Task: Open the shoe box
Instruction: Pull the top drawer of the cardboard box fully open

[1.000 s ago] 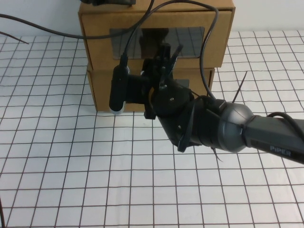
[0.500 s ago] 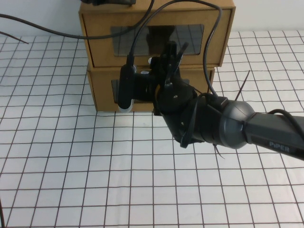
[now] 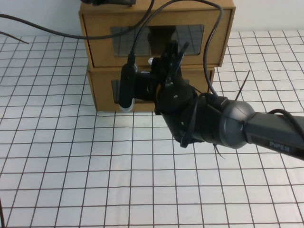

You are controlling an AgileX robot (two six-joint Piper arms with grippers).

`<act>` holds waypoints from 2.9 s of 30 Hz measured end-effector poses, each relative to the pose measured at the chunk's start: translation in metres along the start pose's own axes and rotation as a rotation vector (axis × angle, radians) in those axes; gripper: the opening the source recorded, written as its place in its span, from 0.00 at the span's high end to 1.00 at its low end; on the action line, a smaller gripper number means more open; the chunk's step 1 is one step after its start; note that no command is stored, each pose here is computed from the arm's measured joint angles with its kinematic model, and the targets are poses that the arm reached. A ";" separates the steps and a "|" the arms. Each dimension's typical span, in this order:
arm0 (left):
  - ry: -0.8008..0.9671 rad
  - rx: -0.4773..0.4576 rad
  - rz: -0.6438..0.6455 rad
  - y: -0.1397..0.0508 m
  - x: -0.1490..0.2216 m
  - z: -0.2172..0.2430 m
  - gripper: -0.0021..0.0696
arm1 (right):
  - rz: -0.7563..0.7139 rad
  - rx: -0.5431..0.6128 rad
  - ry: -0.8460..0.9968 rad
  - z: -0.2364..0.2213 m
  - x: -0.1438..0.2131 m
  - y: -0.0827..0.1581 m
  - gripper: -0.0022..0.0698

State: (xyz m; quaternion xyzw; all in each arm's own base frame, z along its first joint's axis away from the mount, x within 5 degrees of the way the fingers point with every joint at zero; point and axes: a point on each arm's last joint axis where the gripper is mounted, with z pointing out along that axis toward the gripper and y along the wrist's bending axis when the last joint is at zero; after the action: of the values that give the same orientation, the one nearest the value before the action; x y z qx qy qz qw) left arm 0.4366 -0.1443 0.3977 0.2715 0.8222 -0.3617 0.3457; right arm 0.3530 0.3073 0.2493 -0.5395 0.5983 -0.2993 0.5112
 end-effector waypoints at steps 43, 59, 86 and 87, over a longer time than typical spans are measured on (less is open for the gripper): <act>0.002 0.001 -0.034 0.000 0.000 0.000 0.98 | 0.000 -0.048 -0.028 -0.042 0.008 -0.007 0.96; 0.001 0.005 -0.063 0.000 0.000 0.000 0.98 | -0.019 -0.124 -0.115 -0.134 0.019 0.009 0.96; 0.007 0.002 -0.128 0.000 0.001 0.000 0.98 | 0.077 -0.295 0.017 -0.198 0.002 0.038 0.96; 0.007 0.002 -0.128 0.000 0.001 0.000 0.98 | 0.079 -0.296 0.020 -0.198 0.002 0.038 0.95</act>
State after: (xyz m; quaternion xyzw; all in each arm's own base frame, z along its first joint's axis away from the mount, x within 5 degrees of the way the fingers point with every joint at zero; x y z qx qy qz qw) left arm 0.4361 -0.1443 0.3974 0.2197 0.8386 -0.3832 0.3188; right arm 0.1546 0.2763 0.2730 -0.5820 0.6618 -0.1928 0.4314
